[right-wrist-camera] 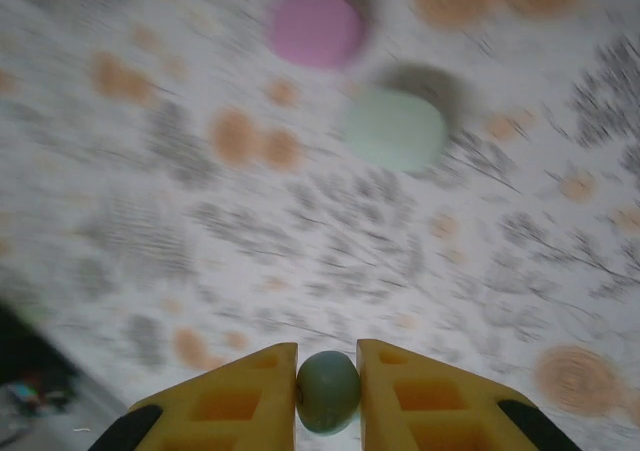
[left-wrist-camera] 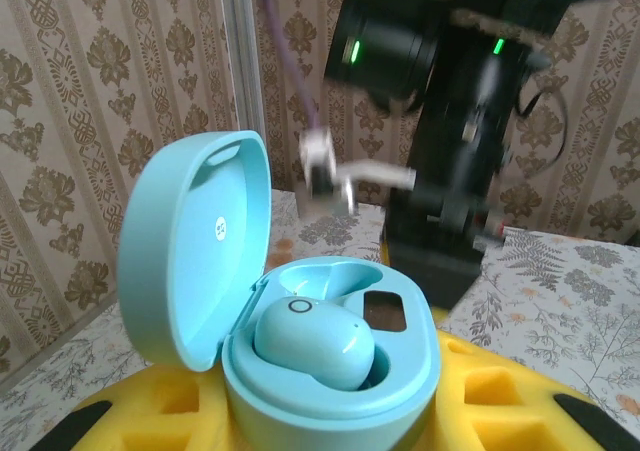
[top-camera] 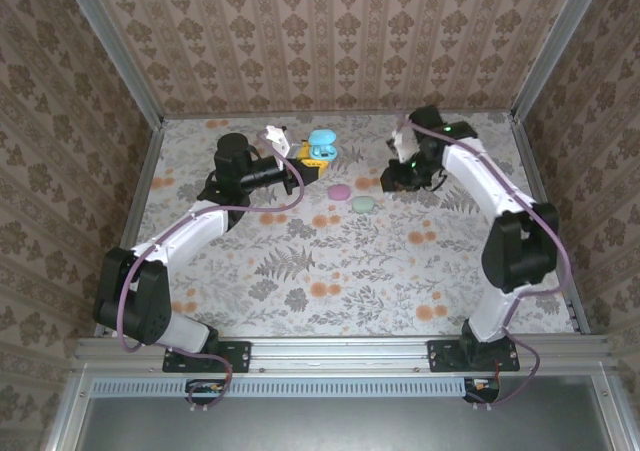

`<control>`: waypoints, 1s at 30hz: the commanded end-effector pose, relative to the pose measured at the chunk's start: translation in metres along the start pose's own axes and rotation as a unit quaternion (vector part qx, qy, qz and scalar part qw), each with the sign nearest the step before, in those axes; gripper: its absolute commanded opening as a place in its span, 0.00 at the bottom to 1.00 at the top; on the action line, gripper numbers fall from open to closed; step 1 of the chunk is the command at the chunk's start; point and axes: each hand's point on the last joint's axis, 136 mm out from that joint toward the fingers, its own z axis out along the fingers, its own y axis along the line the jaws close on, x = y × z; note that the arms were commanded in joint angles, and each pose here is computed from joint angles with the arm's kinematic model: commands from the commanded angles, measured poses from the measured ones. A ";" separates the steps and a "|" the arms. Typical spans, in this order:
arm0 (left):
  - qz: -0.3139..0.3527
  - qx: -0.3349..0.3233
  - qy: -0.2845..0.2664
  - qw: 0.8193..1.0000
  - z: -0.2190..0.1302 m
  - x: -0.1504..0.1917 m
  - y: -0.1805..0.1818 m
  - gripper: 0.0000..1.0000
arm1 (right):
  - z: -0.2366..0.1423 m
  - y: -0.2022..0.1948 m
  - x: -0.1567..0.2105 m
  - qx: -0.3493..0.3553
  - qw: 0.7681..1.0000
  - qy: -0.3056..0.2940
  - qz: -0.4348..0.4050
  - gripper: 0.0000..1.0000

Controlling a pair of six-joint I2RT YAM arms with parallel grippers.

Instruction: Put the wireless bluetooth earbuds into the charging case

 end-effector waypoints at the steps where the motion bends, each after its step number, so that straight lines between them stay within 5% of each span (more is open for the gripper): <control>1: 0.027 0.003 -0.016 1.000 -0.001 -0.017 0.001 0.26 | -0.049 0.080 -0.025 -0.166 0.984 -0.067 -0.008 0.23; 9: 0.029 0.019 -0.020 0.999 0.002 -0.018 -0.002 0.26 | -0.116 0.159 -0.050 -0.301 0.940 -0.150 -0.059 0.23; 30: 0.018 0.065 -0.031 0.997 0.006 -0.028 -0.012 0.26 | -0.082 0.171 -0.061 -0.287 0.947 -0.122 -0.076 0.23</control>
